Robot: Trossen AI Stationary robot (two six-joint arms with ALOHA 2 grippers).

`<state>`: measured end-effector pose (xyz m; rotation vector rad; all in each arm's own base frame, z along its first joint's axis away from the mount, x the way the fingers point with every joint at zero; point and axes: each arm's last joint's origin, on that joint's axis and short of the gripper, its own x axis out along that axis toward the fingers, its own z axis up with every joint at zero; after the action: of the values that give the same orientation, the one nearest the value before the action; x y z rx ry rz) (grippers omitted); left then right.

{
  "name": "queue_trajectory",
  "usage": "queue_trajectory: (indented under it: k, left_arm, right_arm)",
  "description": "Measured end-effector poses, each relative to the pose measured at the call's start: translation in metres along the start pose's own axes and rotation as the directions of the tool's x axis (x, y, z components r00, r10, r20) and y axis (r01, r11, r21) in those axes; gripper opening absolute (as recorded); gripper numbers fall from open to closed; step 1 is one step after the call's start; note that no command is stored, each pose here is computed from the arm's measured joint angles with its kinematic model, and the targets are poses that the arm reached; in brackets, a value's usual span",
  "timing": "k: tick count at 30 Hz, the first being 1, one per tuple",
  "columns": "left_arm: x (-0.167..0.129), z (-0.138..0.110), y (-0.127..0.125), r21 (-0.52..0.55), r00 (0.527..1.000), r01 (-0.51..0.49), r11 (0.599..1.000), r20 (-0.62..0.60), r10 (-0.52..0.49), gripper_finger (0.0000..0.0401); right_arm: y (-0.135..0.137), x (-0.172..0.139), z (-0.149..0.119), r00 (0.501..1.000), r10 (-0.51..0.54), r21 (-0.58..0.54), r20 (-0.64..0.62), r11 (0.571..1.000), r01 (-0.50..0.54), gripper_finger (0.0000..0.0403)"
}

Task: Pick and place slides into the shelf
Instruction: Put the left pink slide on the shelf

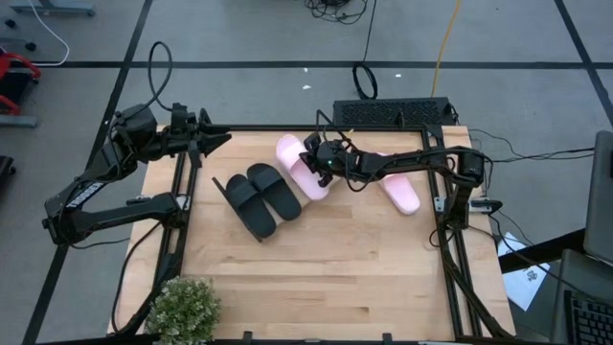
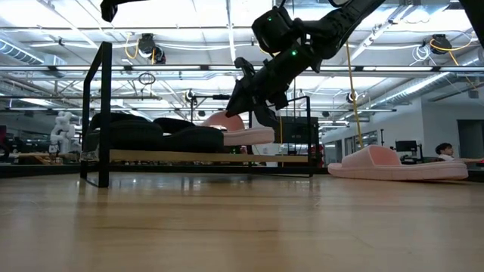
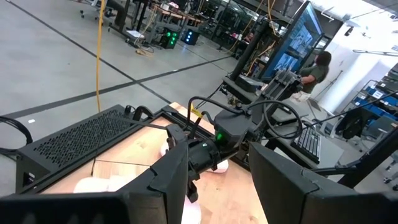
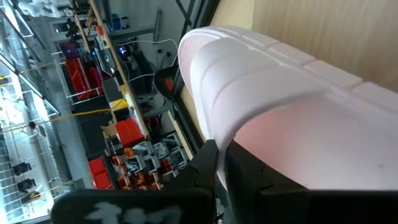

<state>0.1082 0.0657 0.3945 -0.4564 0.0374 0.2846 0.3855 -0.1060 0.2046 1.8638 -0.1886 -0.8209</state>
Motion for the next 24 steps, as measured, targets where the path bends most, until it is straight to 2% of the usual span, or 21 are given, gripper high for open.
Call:
queue_trajectory:
  k: [24]
  left_arm:
    - [0.0,0.0002,0.0005,0.001,1.0,-0.017,1.0,0.007,0.017,0.0165]
  right_arm:
    - [0.0002,0.0001,0.0003,1.0,0.002,-0.002,0.003,1.0,-0.002,0.0013]
